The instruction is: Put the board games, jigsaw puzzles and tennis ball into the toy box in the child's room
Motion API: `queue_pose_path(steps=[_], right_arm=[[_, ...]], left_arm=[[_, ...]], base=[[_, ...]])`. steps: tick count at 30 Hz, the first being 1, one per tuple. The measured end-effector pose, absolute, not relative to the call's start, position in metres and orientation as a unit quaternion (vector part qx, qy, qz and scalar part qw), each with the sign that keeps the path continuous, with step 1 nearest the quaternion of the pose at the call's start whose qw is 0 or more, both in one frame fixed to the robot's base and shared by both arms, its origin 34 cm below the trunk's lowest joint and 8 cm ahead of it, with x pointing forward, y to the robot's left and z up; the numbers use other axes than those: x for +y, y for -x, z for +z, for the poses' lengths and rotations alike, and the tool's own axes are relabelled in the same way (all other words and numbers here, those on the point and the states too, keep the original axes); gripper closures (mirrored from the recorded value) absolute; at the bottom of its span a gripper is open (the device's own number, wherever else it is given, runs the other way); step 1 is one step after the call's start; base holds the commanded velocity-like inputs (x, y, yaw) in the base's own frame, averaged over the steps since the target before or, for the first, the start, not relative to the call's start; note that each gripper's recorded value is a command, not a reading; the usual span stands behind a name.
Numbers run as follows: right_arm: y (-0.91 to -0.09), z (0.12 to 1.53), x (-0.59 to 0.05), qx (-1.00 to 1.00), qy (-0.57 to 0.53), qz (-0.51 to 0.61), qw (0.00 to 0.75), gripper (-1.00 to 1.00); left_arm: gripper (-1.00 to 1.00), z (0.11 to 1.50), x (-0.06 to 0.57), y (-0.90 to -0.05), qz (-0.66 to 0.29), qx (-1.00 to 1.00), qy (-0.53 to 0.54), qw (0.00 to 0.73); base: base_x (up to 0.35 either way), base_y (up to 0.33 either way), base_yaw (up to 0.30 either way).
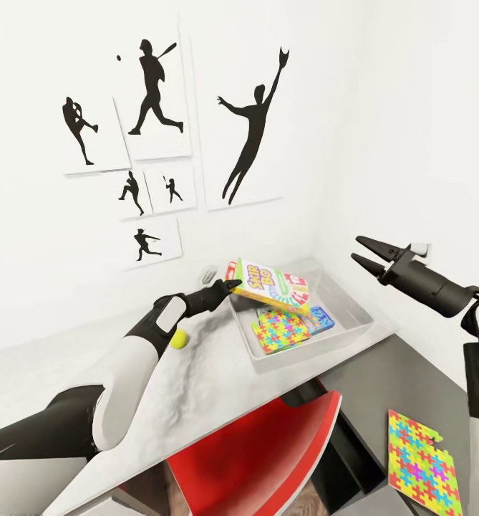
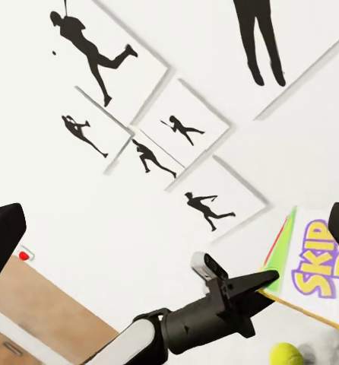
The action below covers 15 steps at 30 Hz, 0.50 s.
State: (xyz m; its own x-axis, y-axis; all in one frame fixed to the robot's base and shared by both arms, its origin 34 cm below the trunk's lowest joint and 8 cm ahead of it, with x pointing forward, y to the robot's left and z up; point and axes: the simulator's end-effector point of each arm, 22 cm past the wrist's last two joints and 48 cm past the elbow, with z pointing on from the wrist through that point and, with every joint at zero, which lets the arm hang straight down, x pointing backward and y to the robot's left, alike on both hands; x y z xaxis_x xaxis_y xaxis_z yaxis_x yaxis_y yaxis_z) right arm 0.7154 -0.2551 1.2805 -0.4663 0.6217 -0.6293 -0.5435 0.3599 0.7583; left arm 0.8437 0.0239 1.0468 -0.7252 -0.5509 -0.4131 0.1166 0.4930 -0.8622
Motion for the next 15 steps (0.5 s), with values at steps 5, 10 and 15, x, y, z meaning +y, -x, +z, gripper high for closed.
queue_pose_path(steps=[5,10,15], right_arm=[[-0.720,1.284,-0.251,0.645,-0.034,0.565,0.513,-1.00],[-0.721,1.285,-0.250,0.645,-0.034,0.565,0.514,-1.00],[-0.721,1.286,-0.250,0.645,-0.034,0.564,0.514,-1.00]], left_arm=[[1.00,1.061,0.023,-0.850,-0.488,0.789,0.131,0.349],[1.00,1.069,0.022,-0.854,-0.489,0.787,0.126,0.353],[1.00,1.071,0.022,-0.854,-0.491,0.786,0.127,0.353]], base=[[0.000,0.000,0.000],[0.000,0.000,0.000],[0.000,0.000,0.000]])
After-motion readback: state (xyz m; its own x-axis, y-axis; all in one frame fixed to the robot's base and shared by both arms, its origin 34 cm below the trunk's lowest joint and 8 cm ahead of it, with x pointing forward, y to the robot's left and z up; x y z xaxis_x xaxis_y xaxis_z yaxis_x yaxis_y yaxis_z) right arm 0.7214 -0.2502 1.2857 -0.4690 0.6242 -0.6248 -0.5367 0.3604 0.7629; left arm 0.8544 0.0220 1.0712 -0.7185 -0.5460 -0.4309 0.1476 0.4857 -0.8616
